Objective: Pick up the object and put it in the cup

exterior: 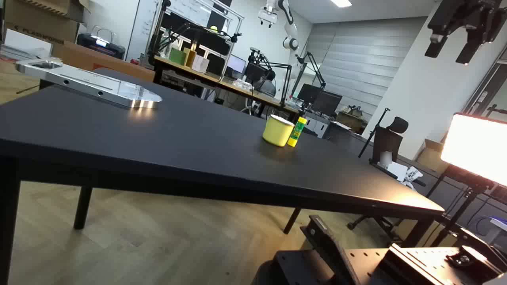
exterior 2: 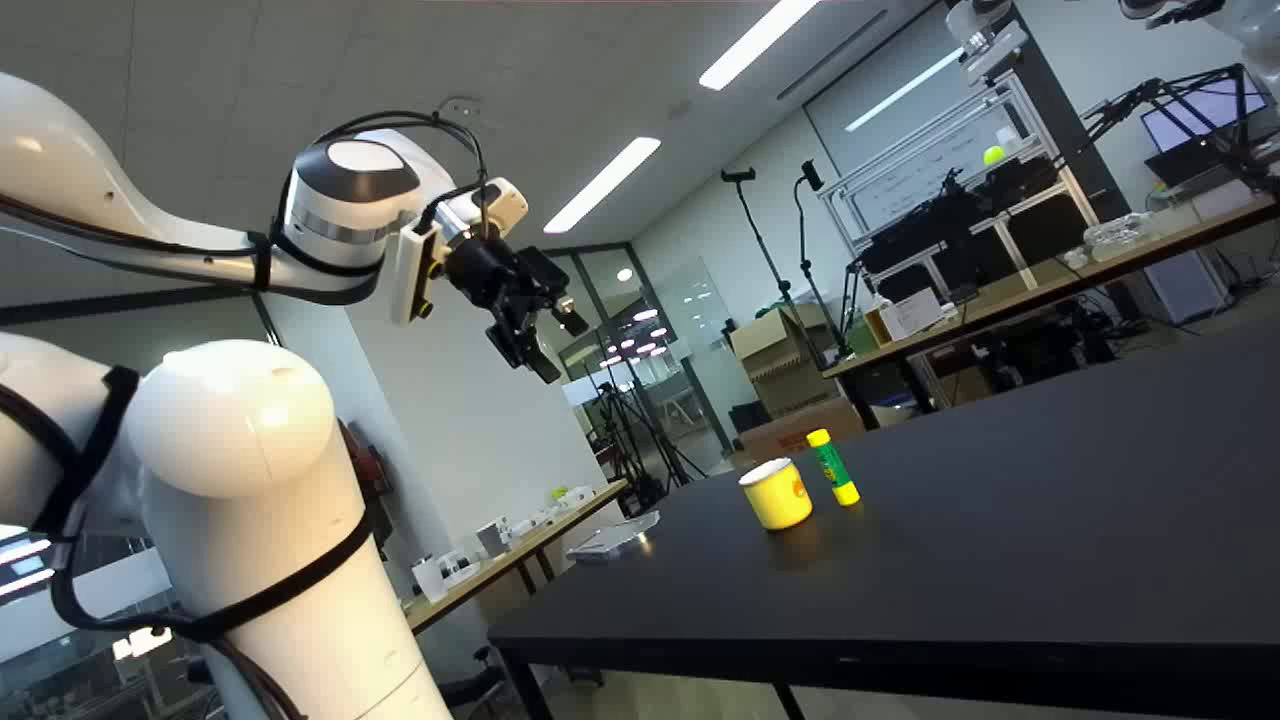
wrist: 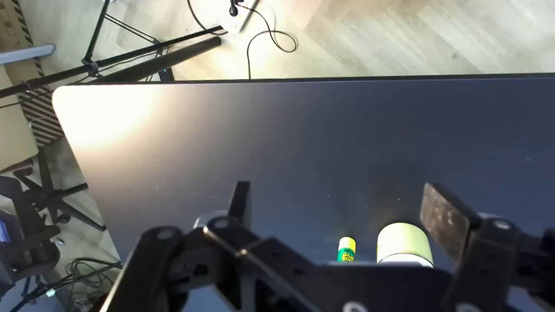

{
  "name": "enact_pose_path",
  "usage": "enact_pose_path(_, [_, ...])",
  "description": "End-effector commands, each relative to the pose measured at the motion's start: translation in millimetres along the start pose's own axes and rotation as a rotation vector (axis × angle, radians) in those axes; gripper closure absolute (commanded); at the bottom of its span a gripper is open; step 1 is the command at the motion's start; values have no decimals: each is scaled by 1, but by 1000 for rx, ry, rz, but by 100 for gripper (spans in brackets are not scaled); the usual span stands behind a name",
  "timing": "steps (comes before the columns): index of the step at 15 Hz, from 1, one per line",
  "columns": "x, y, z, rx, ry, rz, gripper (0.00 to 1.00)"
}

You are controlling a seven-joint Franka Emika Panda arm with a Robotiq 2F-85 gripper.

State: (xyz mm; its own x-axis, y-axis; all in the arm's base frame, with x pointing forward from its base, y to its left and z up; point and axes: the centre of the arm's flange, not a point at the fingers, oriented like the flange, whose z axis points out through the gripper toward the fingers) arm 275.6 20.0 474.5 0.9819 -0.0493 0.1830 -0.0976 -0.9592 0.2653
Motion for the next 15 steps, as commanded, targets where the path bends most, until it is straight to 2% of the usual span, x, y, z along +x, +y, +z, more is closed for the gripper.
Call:
enact_pose_path(1, [0,0,0,0,0,0,0])
enact_pose_path(7, [6,0,5,4,10,-17,0])
enact_pose_path(11, [62,10,51,76,2,-107,0])
enact_pose_path(15, [119,22,109,147,-2,-132,0])
